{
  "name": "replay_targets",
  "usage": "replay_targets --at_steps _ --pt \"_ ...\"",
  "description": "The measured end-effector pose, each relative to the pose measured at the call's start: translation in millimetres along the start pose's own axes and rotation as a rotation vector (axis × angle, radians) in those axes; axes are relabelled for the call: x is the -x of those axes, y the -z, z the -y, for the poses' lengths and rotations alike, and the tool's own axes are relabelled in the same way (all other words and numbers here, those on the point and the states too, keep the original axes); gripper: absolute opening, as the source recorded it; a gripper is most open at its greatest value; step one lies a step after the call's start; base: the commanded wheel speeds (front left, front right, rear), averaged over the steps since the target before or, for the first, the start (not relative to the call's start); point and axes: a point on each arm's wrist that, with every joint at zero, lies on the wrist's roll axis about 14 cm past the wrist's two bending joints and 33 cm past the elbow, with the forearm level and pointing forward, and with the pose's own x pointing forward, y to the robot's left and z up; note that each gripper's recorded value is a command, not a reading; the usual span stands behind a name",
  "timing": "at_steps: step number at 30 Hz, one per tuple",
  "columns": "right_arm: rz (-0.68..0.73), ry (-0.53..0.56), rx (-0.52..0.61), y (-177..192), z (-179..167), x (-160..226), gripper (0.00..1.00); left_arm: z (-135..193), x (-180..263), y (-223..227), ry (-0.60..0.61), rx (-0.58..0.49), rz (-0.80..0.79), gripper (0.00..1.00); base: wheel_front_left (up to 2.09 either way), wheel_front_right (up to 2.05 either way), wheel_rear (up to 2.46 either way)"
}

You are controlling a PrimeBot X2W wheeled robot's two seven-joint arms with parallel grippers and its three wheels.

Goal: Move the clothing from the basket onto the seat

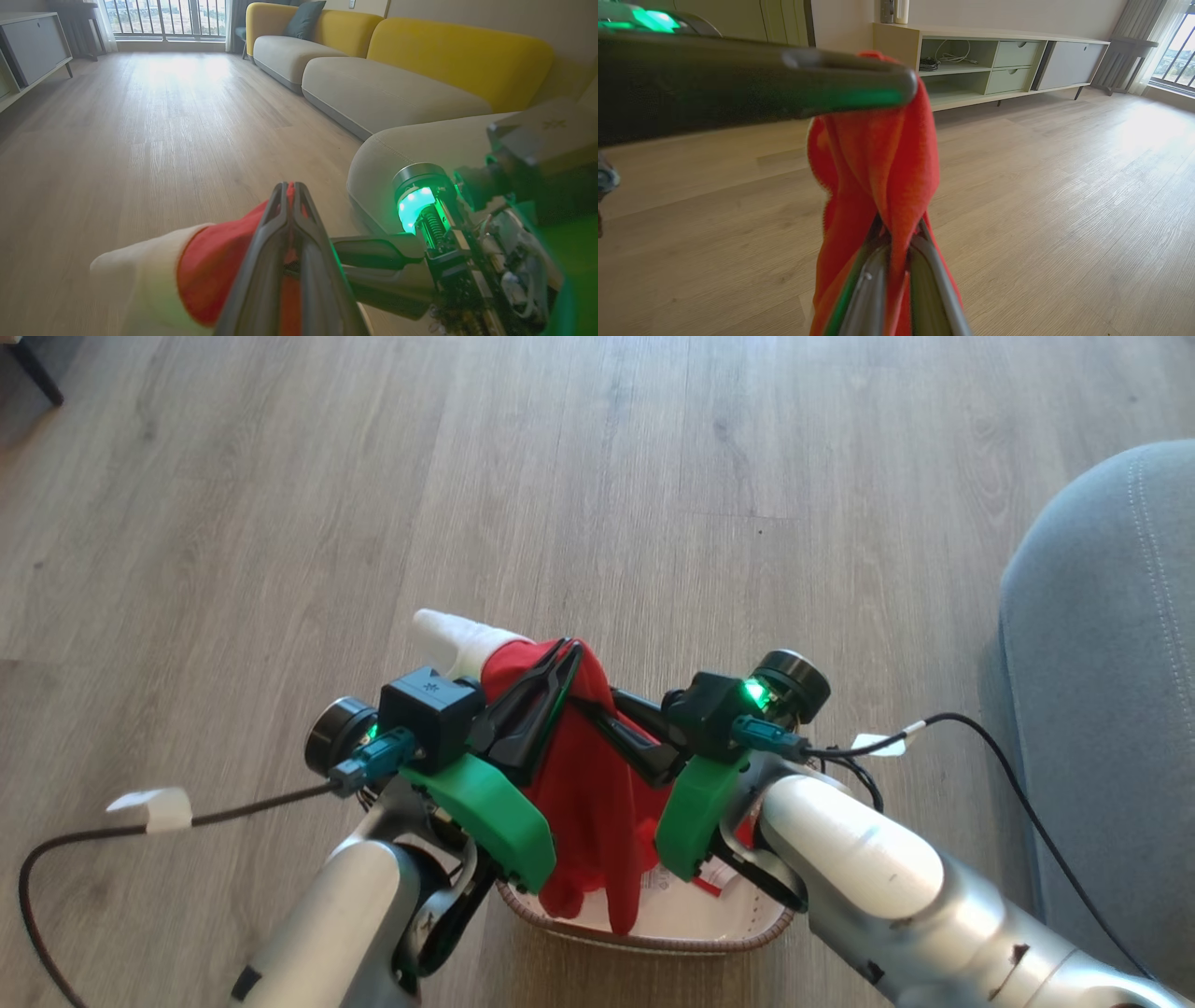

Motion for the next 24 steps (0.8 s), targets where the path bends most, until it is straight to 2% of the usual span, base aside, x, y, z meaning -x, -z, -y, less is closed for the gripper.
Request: replay_targets --at_steps 4,5,6,7,15,20,24 --pt "0.013 0.009 -0.007 -3.8 2.9 1.9 0.00 -0.7 -1.7 0.1 0.001 0.001 0.001 0.00 0.00 0.00 0.00" --pt "0.020 0.016 -0.007 -6.0 5.1 2.7 0.00 -1.3 -2.2 -0.3 0.000 0.000 0.004 0.06 0.00 0.00 0.00" --pt "0.027 0.027 -0.007 -8.4 8.9 4.2 0.00 -1.9 -2.7 -0.2 -0.001 -0.002 0.005 0.31 0.00 0.00 0.00" --pt "0.046 0.054 -0.005 -14.8 18.3 8.3 0.00 -3.7 -3.9 1.8 -0.004 -0.007 0.004 1.00 0.00 0.00 0.00" --pt "0.089 0.219 0.024 -31.7 75.2 45.3 0.00 4.3 -8.6 30.5 0.024 0.010 -0.056 1.00 0.00 0.00 0.00" --pt "0.129 0.326 0.057 -47.1 104.1 77.4 0.00 23.8 -20.2 40.2 0.088 0.025 -0.058 1.00 0.00 0.00 0.00" --pt "0.116 0.419 0.059 -41.6 120.3 111.7 0.00 47.3 -30.0 49.7 0.159 0.041 -0.075 1.00 0.00 0.00 0.00"
